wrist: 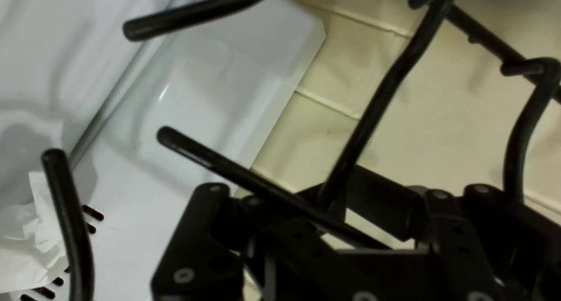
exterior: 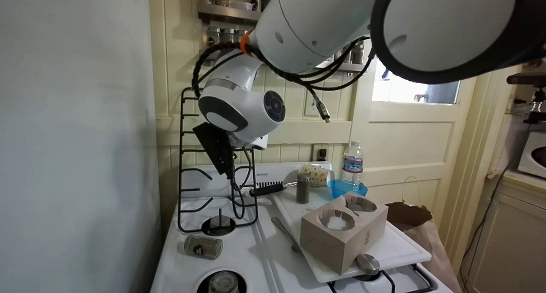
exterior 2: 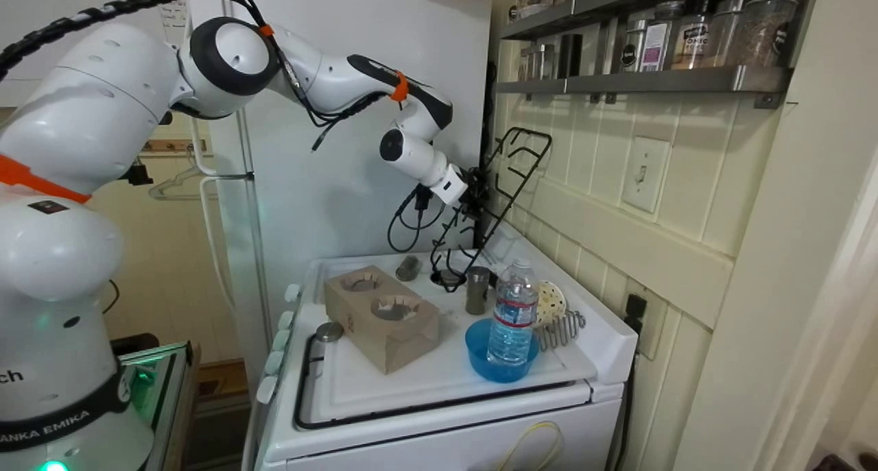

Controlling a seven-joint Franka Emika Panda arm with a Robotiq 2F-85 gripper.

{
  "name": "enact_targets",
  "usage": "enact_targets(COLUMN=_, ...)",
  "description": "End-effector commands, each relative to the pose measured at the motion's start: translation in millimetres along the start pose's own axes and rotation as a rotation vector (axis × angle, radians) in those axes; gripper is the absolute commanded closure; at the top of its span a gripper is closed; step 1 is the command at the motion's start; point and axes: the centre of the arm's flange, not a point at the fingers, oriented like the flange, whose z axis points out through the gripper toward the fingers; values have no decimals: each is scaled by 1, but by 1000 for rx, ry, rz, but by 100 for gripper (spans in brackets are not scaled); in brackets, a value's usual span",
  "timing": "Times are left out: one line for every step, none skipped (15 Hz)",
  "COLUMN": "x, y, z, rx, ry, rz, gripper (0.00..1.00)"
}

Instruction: Move the gas stove plate forward

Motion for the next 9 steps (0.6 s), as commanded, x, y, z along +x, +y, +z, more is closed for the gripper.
enact_targets(x=17, y=-28, z=-6, rx=-2, ry=37, rz=33, gripper=98)
enact_targets(x=16, y=-30, z=-9, rx=-9, ry=44, rz=22, gripper=98)
enact_targets(x=17, y=-31, z=-11, rx=-10, ry=53, rz=20, gripper=98)
enact_targets(x=19, y=-33, z=-11, rx=-13, ry=59, rz=20, gripper=98)
enact_targets(x=20, y=-35, z=-13, rx=-19, ry=65, rz=20, gripper=98)
enact_targets(x=21, y=-38, z=-14, rx=-25, ry=71, rz=18, gripper=98)
enact_targets(x=22, y=-42, z=-17, rx=-25, ry=80, rz=11, gripper=98)
enact_targets(x=24, y=-45, z=-18, rx=-17, ry=93, rz=7, gripper=98)
enact_targets(x=26, y=-48, z=-16, rx=-16, ry=100, rz=10, gripper=98)
